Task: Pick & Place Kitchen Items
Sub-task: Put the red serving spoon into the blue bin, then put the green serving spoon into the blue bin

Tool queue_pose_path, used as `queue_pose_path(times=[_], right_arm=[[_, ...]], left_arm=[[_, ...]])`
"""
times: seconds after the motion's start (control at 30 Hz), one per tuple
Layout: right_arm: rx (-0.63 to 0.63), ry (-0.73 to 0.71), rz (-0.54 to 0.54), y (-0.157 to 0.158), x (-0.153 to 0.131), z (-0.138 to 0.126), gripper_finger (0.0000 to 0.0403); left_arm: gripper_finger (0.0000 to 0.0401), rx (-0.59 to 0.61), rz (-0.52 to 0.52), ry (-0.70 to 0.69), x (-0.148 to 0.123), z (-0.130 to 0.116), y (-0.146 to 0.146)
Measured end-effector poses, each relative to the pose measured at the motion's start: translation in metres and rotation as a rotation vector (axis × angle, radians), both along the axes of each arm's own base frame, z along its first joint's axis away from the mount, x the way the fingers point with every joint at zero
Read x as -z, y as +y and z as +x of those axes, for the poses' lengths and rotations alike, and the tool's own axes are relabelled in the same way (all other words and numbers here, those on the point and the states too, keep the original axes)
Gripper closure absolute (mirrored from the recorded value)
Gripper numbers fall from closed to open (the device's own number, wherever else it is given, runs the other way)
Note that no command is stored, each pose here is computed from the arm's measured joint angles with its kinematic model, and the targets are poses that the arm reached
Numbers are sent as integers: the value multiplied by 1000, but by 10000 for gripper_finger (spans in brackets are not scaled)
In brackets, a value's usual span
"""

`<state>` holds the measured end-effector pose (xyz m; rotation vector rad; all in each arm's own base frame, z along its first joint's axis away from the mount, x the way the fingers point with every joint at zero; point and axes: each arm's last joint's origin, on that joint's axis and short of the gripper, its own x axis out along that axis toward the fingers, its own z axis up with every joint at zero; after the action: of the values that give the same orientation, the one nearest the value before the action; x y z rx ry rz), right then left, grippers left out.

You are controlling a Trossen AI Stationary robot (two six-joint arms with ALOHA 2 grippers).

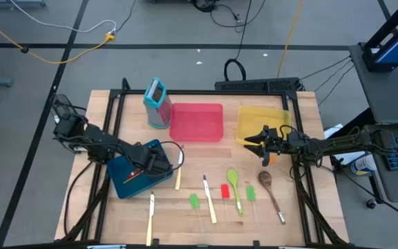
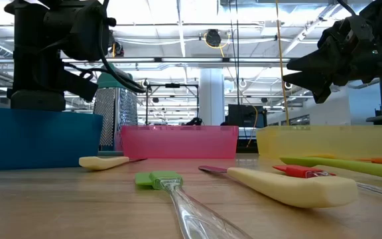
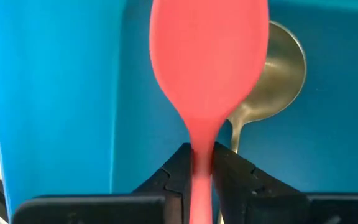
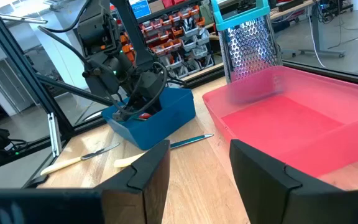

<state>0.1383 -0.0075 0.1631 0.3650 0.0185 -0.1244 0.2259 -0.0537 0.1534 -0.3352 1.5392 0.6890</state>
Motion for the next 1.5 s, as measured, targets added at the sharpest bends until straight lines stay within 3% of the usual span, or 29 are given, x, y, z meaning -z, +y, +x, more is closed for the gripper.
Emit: queue_pose_path(times=[0.47,0.83,1.03,1.3,1.5], right_arm=[[0,0,0,0,0,0,243],[-70,-108,-32,2,-11,0,243],[-119,-107,-37,8,-11,1,243],[-146,-8,-76,24,-10,10,243],[-137,81,-86,42,-8,23,243]], left_arm=[[260,3,8,-3,0,0,0],[248,32,-50,30,0,-1,-1],[249,-36,-30,46,-14,-9,2],[249,-82,160,-281,-67,-11,9],[249,-78,258,-536,-89,-5,12]])
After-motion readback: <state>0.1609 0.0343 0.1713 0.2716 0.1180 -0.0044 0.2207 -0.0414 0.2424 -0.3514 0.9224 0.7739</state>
